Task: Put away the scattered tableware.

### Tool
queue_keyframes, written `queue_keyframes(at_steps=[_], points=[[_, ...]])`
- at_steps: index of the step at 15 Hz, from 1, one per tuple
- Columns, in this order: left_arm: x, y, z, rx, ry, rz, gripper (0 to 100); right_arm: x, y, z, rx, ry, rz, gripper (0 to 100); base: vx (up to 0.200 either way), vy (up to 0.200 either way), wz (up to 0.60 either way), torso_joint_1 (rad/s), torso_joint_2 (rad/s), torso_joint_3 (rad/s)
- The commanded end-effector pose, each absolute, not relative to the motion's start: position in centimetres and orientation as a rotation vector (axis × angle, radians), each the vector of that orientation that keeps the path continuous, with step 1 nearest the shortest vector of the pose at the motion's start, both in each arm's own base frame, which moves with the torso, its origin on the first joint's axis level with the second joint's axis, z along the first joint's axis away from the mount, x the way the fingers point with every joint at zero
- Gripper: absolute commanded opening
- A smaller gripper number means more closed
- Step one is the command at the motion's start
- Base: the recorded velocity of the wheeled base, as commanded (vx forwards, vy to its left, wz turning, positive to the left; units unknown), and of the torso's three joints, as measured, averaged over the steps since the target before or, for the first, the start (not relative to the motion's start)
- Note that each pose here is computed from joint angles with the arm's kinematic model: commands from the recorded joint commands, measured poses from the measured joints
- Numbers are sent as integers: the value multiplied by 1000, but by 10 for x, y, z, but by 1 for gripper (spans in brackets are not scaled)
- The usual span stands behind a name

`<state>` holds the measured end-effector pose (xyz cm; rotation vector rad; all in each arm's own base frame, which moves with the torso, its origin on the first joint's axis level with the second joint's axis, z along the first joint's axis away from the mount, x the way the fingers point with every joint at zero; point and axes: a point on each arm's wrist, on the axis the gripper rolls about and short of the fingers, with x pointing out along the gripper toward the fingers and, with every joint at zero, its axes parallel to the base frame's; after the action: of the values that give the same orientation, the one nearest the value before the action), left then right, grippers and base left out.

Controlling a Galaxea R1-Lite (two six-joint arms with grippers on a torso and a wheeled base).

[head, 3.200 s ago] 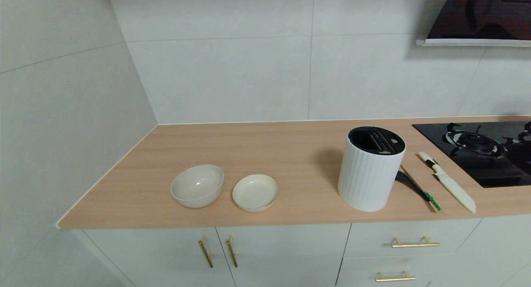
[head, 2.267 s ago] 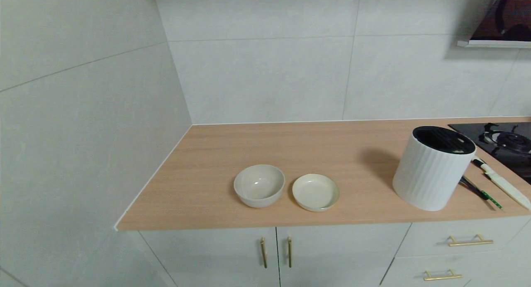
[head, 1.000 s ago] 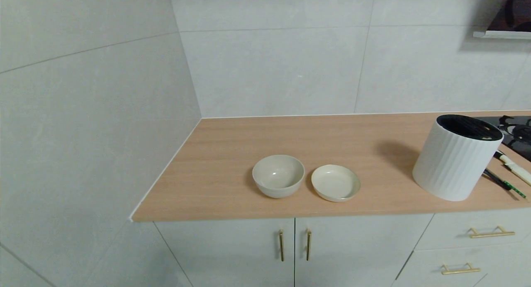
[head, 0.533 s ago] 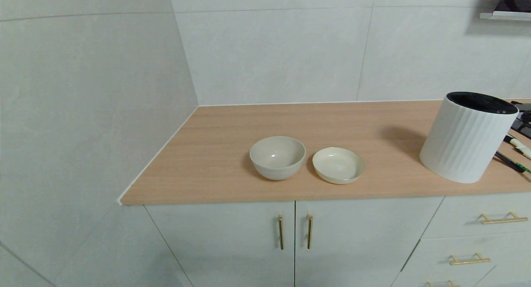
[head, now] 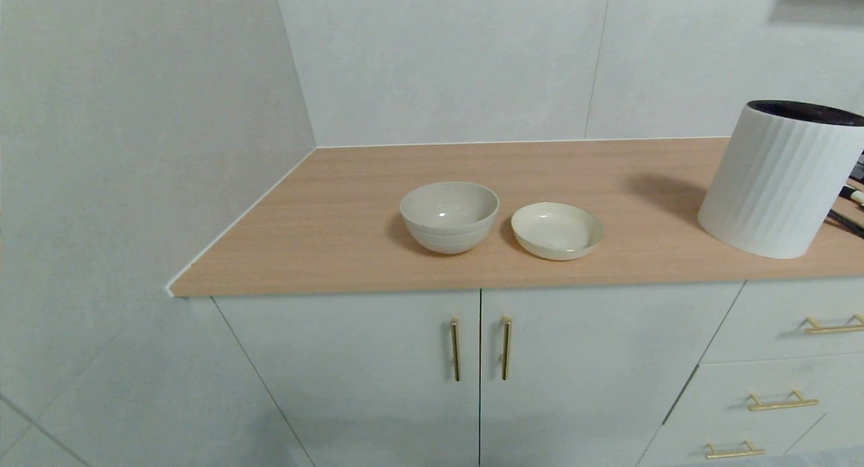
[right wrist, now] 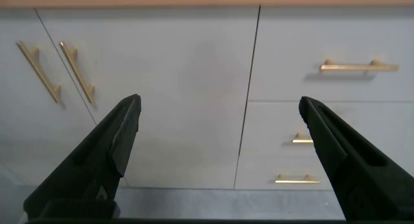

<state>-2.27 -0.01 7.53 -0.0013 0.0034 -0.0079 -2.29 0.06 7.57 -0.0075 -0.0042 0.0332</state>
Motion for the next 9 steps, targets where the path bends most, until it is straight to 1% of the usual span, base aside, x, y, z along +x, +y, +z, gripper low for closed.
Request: queue_keyframes(at_steps=[1, 6, 9], points=[[-23, 0, 75, -2, 3, -8, 100, -23, 1, 76, -8, -3, 34, 100, 0, 0, 0, -193, 486, 295], [-23, 0, 75, -2, 3, -8, 100, -23, 1, 76, -8, -3, 34, 100, 0, 0, 0, -180, 477, 300], [-23, 0, 75, -2, 3, -8, 100, -23, 1, 76, -8, -5, 32, 100, 0, 0, 0, -152, 461, 317]])
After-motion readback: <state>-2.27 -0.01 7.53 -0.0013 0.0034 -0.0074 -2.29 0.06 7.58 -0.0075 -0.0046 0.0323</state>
